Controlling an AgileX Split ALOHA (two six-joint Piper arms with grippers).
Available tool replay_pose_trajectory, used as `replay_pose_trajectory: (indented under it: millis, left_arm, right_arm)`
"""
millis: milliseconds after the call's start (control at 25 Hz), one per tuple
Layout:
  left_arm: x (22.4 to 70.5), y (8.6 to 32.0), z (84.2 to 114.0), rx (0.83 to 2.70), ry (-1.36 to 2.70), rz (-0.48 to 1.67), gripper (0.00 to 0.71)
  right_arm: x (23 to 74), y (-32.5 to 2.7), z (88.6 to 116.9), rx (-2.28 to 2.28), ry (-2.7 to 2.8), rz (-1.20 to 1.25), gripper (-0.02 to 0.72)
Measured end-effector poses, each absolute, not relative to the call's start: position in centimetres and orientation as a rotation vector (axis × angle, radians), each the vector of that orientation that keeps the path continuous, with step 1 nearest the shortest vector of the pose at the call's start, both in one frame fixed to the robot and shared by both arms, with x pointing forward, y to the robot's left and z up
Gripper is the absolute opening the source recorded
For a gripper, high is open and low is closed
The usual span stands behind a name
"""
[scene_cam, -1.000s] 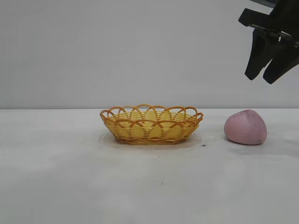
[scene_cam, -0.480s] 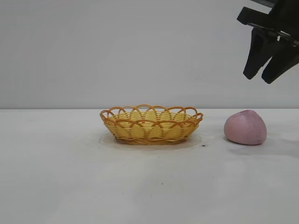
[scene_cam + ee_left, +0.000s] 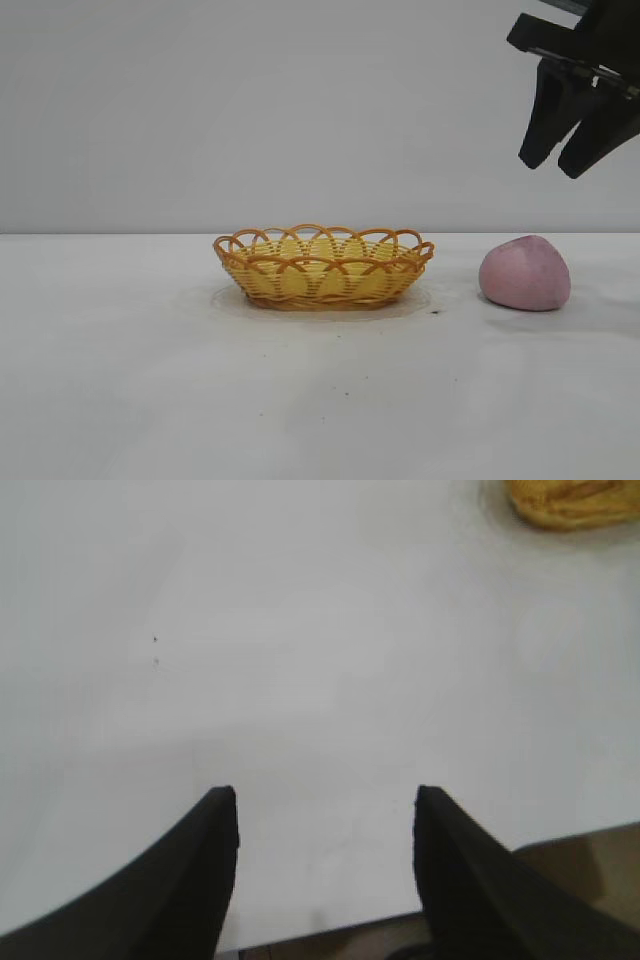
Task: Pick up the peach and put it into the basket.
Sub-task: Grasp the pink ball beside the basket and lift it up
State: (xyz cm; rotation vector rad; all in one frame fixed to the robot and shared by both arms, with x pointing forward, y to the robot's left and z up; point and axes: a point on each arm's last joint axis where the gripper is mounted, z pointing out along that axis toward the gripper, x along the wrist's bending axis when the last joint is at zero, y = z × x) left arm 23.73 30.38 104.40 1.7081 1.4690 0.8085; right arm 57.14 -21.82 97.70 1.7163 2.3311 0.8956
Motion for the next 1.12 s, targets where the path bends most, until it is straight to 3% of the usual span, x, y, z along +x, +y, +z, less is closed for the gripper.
replay_pose_trajectory:
  millis: [880, 1120]
  left_arm:
    - [23.0, 30.5, 104.3, 1.591, 1.603, 0.937, 0.343]
    - [23.0, 30.5, 104.3, 1.591, 1.603, 0.937, 0.343]
  right_arm:
    - [57.2, -21.6, 97.8, 1.705, 2.335, 0.937, 0.302]
    - [57.4, -21.4, 95.7, 1.757, 2.396, 0.885, 0.302]
